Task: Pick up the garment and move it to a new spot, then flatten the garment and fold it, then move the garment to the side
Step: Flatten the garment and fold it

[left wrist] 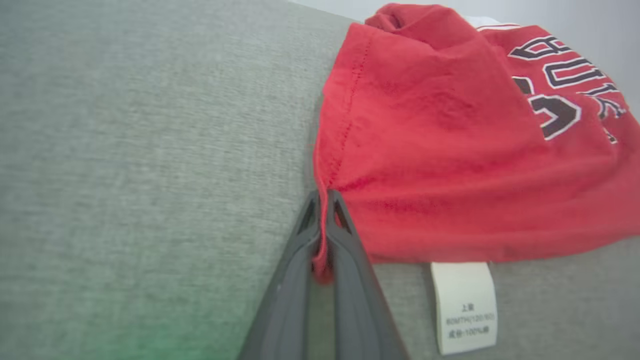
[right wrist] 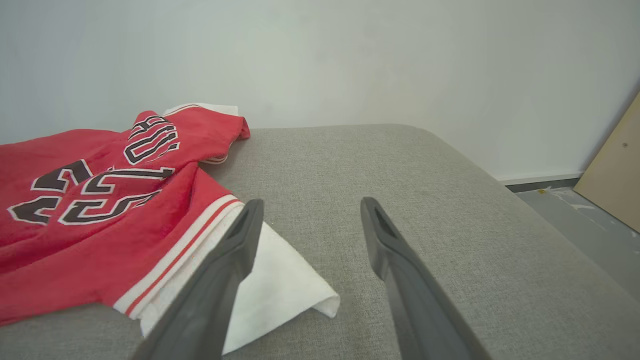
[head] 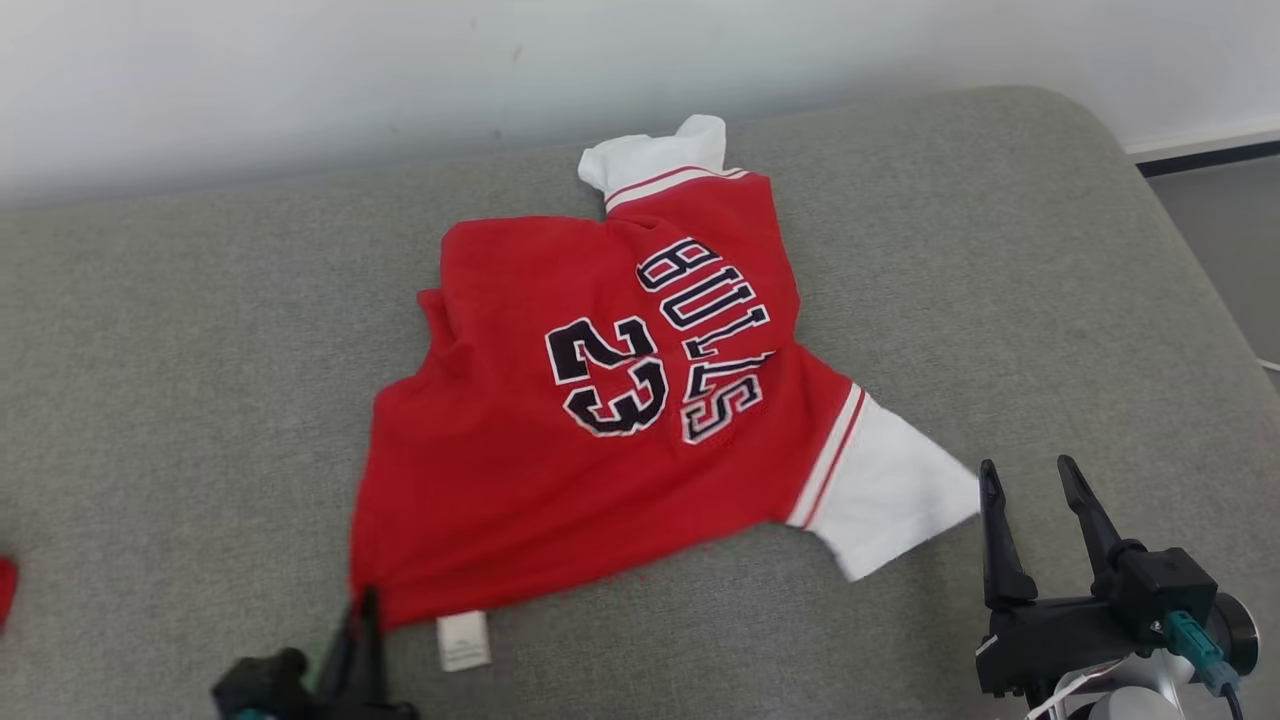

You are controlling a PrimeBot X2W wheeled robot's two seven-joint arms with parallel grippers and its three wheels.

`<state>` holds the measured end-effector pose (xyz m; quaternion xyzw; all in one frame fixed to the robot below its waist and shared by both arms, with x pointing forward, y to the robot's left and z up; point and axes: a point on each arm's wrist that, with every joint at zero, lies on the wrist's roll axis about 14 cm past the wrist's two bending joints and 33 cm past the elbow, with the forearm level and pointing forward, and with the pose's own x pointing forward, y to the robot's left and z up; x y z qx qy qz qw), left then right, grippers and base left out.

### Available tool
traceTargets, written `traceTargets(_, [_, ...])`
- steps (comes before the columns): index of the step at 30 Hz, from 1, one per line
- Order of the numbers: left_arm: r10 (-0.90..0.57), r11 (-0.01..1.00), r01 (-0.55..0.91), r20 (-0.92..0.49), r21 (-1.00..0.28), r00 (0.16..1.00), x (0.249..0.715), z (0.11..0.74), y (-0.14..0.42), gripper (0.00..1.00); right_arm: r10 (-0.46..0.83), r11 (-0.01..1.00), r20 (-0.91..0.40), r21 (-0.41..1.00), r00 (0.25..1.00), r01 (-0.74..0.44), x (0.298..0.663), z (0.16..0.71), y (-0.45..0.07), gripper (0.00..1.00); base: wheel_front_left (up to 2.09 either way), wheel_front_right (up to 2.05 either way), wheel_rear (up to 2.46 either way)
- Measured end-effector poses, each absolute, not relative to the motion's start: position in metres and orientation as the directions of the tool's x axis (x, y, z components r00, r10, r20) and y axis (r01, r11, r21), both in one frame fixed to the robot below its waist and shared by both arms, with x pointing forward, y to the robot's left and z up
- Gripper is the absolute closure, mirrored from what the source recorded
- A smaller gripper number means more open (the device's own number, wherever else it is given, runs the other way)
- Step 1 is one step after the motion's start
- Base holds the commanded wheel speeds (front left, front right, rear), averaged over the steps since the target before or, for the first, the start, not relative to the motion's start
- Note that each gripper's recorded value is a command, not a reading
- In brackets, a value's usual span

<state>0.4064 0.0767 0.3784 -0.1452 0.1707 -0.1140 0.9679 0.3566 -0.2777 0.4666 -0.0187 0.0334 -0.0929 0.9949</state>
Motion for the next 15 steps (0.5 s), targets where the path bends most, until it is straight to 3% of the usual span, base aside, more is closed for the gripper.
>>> traceTargets(7, [-0.086, 0.969, 0.019, -0.262, -0.246, 0.961, 0.421, 0.390, 0.137, 1.00, -0.167, 0.986, -0.074, -0.033, 0.983, 0.165, 0.364, 0.462, -0.270, 0.00, 0.00, 0.00, 0.00])
traceTargets(13, [-0.073, 0.978, 0.015, -0.272, -0.208, 0.960, 0.416, 0.387, 0.146, 1.00, -0.161, 0.987, -0.084, -0.029, 0.983, 0.159, 0.364, 0.458, -0.267, 0.00, 0.00, 0.00, 0.00])
traceTargets(14, [-0.073, 0.979, 0.017, -0.271, -0.203, 0.960, 0.416, 0.388, 0.146, 0.85, -0.161, 0.987, -0.084, -0.028, 0.983, 0.159, 0.364, 0.458, -0.267, 0.00, 0.00, 0.00, 0.00])
traceTargets(15, [-0.072, 0.979, 0.017, -0.270, -0.201, 0.960, 0.415, 0.388, 0.147, 0.22, -0.161, 0.987, -0.085, -0.027, 0.983, 0.159, 0.364, 0.458, -0.267, 0.00, 0.00, 0.00, 0.00])
